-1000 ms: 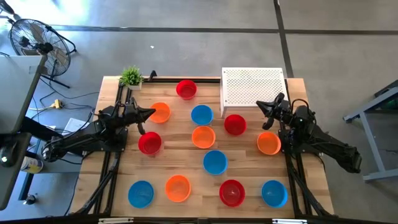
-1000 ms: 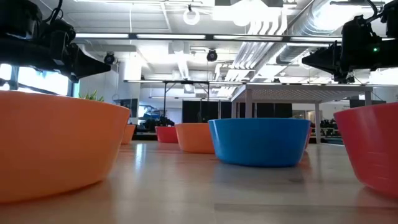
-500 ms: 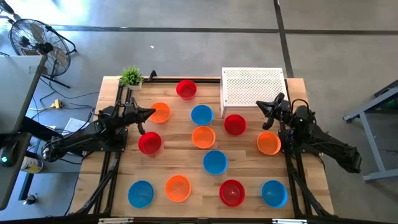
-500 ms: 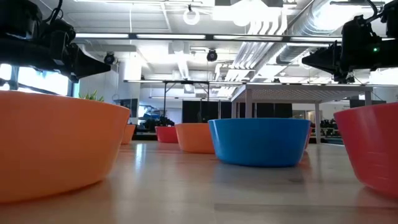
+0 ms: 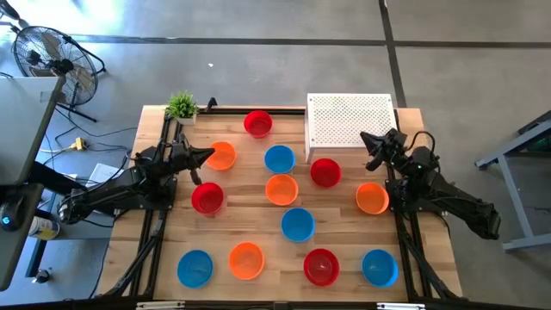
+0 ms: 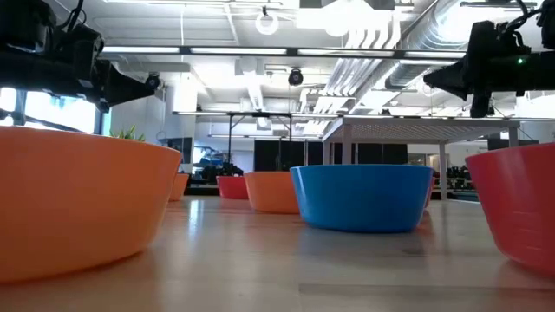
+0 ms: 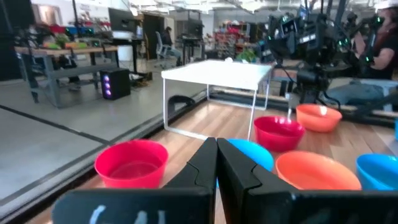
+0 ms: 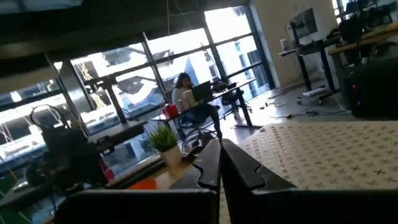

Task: Pick & Place Mini bowls
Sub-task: Put the blue bowl on the shelf

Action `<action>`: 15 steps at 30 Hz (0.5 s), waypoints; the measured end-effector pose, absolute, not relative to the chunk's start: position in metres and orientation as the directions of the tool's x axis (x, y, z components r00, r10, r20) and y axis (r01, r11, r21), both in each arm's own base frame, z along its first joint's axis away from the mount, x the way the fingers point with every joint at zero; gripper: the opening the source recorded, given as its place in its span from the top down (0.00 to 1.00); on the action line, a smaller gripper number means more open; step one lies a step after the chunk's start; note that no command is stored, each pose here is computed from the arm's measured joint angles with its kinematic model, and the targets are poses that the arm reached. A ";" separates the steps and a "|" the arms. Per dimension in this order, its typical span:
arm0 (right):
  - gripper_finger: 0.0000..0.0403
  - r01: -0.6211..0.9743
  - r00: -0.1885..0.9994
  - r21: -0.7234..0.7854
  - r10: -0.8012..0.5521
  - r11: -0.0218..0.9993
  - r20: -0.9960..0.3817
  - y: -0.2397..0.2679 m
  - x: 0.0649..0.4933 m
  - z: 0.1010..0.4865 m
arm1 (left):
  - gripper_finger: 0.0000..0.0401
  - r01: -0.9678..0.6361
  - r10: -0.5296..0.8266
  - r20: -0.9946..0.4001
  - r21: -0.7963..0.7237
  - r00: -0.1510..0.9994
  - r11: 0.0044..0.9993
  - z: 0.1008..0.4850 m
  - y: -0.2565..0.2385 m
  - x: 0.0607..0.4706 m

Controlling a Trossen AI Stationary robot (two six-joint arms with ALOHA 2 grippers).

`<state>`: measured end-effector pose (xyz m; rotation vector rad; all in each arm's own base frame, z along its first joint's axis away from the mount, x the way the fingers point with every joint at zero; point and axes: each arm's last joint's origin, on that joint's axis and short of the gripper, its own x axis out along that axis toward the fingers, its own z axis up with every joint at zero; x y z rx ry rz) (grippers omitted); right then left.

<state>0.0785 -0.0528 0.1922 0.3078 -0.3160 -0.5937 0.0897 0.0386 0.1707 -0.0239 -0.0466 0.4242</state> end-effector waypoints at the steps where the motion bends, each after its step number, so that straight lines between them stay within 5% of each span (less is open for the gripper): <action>1: 1.00 0.490 0.779 0.371 -0.587 0.789 0.221 -0.053 0.078 0.194 | 1.00 -0.408 0.409 0.038 -0.033 0.912 0.912 0.170 0.039 0.090; 5: 1.00 0.443 0.769 0.348 -0.550 0.826 0.327 -0.051 0.076 0.205 | 1.00 -0.375 0.376 0.032 -0.033 0.926 0.926 0.170 0.038 0.090; 8: 1.00 0.333 0.846 0.233 -0.398 0.914 0.354 -0.045 0.078 0.215 | 1.00 -0.330 0.332 0.009 -0.101 0.943 0.939 0.168 0.036 0.091; 15: 1.00 0.426 0.893 0.119 -0.438 0.897 0.100 -0.044 0.091 0.242 | 1.00 -0.334 0.333 -0.027 -0.082 0.943 0.939 0.165 0.037 0.093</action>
